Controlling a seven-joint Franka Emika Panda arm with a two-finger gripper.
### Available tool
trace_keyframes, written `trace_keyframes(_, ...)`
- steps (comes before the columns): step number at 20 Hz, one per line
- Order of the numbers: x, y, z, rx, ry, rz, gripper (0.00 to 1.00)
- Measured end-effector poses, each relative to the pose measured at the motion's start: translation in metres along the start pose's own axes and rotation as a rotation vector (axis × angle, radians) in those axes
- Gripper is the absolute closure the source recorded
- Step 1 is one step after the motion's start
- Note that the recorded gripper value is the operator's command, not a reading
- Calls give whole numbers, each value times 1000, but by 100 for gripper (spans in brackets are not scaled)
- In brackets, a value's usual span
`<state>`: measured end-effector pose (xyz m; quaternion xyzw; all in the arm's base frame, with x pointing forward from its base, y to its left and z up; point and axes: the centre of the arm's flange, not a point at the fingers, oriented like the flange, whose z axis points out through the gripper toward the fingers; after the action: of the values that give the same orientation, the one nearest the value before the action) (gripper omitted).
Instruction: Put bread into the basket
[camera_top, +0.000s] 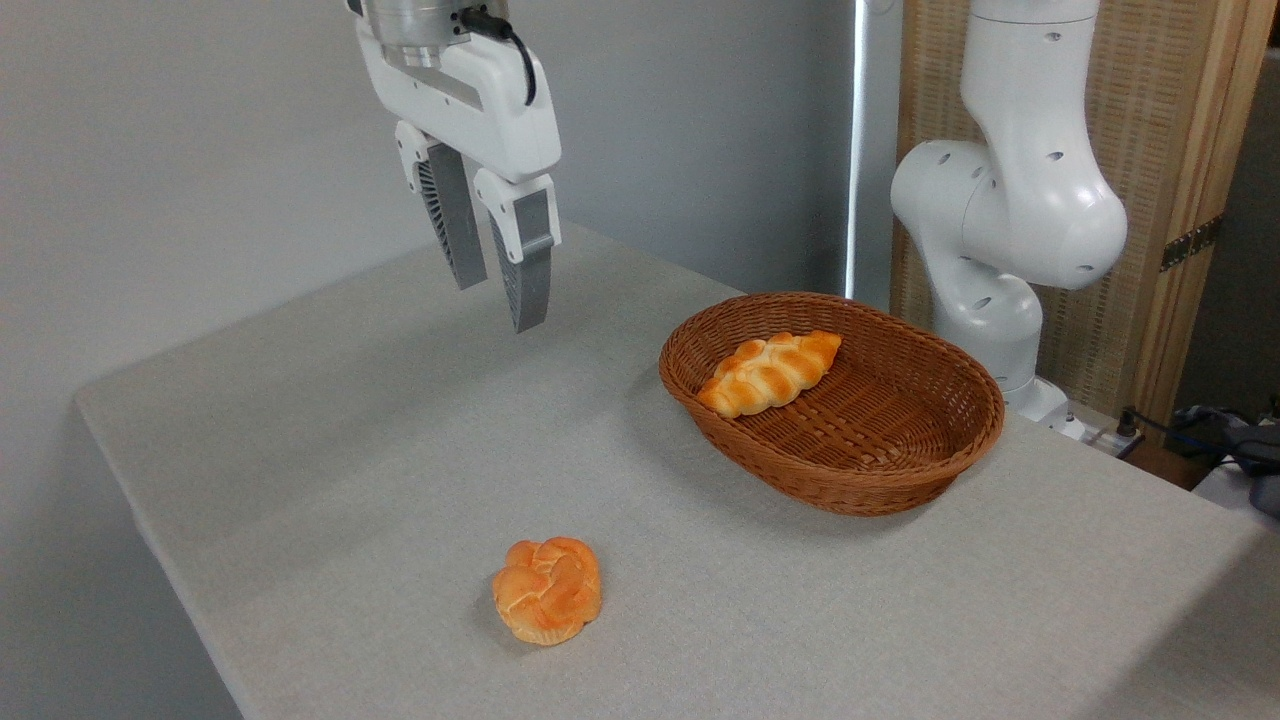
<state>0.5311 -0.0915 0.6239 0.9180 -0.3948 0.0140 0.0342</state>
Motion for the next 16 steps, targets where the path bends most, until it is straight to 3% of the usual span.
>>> trace_keyframes(16,4,2,2,0,-12,-5,0)
